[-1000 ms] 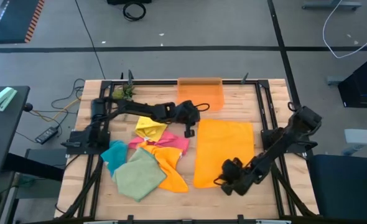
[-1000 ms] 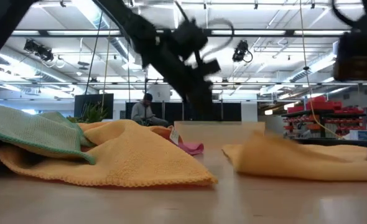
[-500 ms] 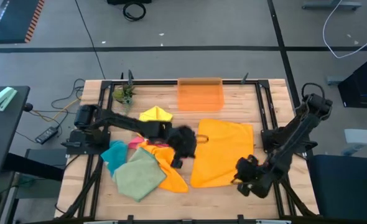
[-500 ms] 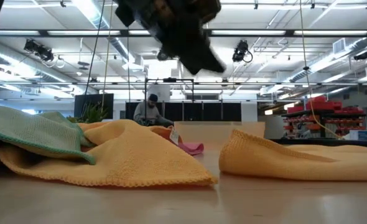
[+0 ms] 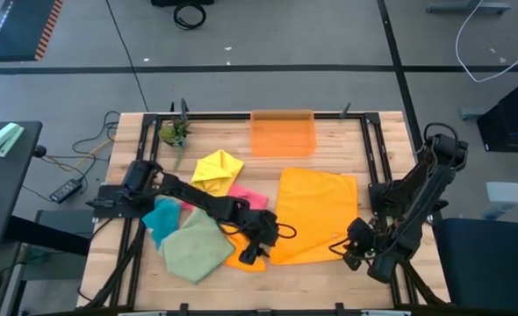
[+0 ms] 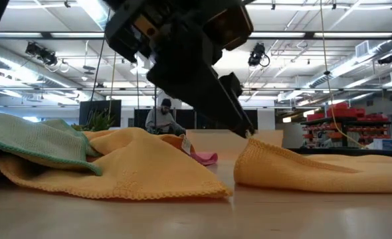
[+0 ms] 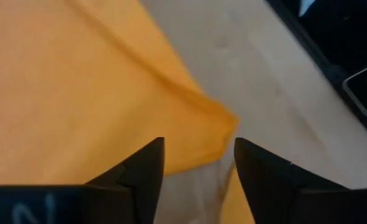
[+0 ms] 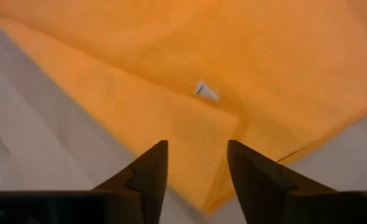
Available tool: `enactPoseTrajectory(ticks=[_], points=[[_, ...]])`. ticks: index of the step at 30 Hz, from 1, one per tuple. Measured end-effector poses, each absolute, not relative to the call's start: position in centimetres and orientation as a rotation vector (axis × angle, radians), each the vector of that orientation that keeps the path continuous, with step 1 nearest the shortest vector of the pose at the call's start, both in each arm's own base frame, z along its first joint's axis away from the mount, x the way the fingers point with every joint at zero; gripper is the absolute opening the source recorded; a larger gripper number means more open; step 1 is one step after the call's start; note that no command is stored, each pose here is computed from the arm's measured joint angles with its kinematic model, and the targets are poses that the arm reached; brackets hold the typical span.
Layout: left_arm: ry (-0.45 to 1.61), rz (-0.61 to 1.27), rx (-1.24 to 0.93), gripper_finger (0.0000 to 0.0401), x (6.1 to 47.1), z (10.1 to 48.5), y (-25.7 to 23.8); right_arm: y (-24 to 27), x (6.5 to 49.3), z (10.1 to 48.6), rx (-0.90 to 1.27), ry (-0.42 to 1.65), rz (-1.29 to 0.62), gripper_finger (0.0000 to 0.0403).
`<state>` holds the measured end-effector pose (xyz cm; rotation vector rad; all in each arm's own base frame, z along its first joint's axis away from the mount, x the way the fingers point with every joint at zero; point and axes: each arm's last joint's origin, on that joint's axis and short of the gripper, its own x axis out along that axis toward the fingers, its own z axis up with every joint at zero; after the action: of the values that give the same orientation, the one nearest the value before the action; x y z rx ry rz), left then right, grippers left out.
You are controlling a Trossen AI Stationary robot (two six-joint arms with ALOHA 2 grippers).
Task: Fold microfiber towels
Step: Fold the left orange microfiber cloth
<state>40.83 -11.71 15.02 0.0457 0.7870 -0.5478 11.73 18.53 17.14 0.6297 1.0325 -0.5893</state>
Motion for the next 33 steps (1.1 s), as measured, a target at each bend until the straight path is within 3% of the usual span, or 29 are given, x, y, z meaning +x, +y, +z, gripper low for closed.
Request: enactPoseTrajectory(ticks=[9,17,26,33], points=[[0.731,-0.563,0.087,0.0234,40.5,15.4,-13.9,18.2,11.0,15.6,0.741,1.024,-0.693,0.0209],[0.76,-0.548,0.064,0.0206,40.9,13.2,-14.2,17.2,10.4,13.2,0.785,1.012,-0.699,0.0209],[0.775,-0.543,0.05,0.0186,41.1,12.4,-14.2,17.1,10.6,13.0,0.764,0.952,-0.669,0.0209],[0.77,-0.546,0.059,0.0141,41.1,12.5,-14.0,16.5,10.9,12.1,0.812,0.909,-0.656,0.0208]])
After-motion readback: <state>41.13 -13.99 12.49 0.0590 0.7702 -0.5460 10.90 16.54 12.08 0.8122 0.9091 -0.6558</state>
